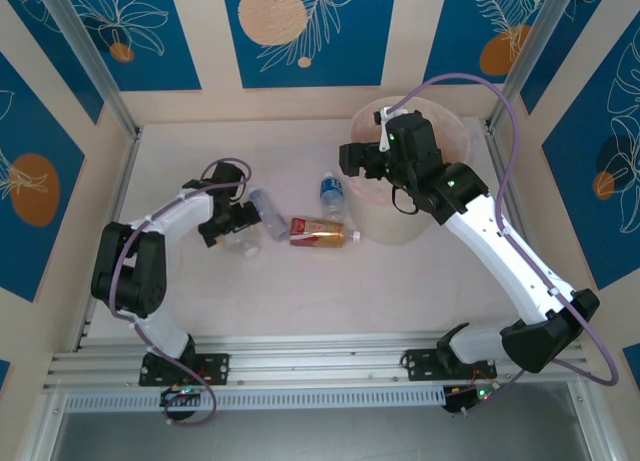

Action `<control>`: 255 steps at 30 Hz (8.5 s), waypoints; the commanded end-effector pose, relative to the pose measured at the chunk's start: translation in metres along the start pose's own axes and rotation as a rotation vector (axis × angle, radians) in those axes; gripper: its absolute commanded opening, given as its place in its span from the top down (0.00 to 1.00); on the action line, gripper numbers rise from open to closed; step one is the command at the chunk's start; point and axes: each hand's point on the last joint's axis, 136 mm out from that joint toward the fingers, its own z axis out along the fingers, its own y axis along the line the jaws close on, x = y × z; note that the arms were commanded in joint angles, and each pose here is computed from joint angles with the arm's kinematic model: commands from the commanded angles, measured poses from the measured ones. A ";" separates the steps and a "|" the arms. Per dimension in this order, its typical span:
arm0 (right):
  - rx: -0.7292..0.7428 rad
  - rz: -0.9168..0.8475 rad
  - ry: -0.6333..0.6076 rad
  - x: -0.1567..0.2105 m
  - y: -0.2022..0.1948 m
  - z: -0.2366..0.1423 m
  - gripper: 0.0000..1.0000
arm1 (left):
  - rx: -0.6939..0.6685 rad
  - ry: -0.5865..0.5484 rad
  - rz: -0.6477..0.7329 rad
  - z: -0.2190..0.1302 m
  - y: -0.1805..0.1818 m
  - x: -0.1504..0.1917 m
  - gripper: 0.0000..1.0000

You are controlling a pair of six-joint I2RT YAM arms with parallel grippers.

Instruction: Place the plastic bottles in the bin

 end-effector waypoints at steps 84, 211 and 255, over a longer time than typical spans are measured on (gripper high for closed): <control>-0.410 0.058 0.018 -0.052 0.078 -0.054 0.00 | 0.912 -1.108 1.132 -0.314 -0.221 0.008 0.27; 0.531 0.432 -0.158 -0.014 -0.153 -0.047 0.38 | 0.628 -0.970 0.718 -0.282 -0.167 -0.037 0.01; 0.078 0.191 -0.119 -0.044 -0.056 -0.078 0.01 | 0.325 -0.224 0.038 -0.058 -0.088 -0.067 0.01</control>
